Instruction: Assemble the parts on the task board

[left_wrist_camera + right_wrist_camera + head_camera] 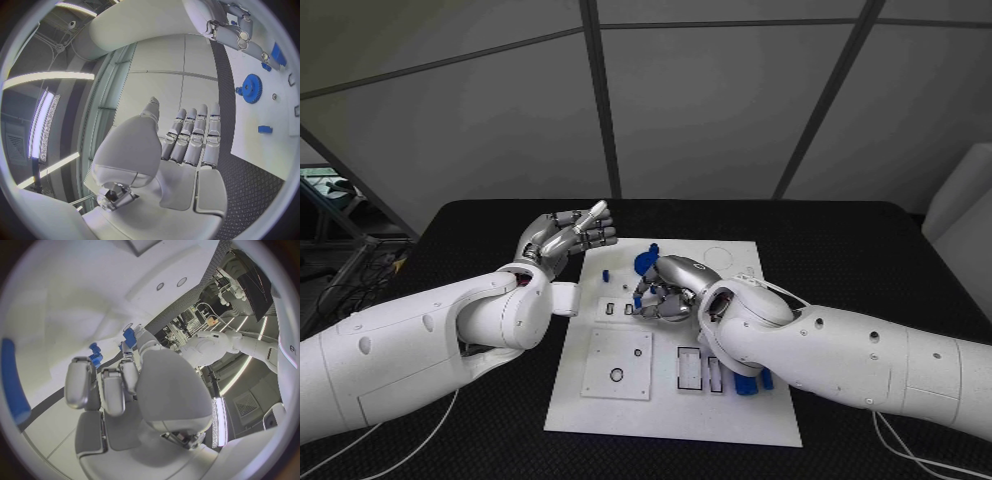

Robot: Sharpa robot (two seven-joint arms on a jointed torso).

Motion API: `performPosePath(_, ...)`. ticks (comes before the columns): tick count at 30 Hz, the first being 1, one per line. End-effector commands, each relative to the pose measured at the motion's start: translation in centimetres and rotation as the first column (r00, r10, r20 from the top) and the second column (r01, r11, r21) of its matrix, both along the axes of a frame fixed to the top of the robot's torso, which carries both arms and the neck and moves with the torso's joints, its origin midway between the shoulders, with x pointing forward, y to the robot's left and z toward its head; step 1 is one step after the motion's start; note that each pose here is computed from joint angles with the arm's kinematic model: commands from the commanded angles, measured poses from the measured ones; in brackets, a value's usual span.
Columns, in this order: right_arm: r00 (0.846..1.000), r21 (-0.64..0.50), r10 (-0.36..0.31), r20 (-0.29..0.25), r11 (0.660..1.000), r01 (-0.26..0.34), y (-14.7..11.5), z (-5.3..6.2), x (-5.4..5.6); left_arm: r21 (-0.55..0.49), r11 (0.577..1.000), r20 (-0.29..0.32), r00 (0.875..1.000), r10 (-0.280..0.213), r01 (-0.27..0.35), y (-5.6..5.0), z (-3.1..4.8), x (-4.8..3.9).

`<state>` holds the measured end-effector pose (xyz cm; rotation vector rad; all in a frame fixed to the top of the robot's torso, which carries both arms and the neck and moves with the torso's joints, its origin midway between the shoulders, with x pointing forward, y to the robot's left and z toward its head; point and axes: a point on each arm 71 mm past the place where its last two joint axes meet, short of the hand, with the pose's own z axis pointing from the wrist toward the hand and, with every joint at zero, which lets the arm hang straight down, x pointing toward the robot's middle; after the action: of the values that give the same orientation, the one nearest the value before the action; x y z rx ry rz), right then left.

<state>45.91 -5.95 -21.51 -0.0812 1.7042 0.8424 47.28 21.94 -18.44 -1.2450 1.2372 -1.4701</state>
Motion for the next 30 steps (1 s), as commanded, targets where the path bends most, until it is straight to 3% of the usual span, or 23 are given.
performPosePath(1, 1.000, -0.037, 0.002, 0.014, 0.999, -0.002, 0.2, -0.1, -0.1, -0.002, 1.000, 0.012, 1.000, -0.015, 0.015, -0.2, 0.21, 0.03)
performPosePath(30, 1.000, -0.085, -0.003, 0.003, 0.996, 0.003, 0.1, -1.1, 0.1, -0.002, 1.000, 0.007, 1.000, -0.017, 0.017, -0.1, 0.17, 0.05)
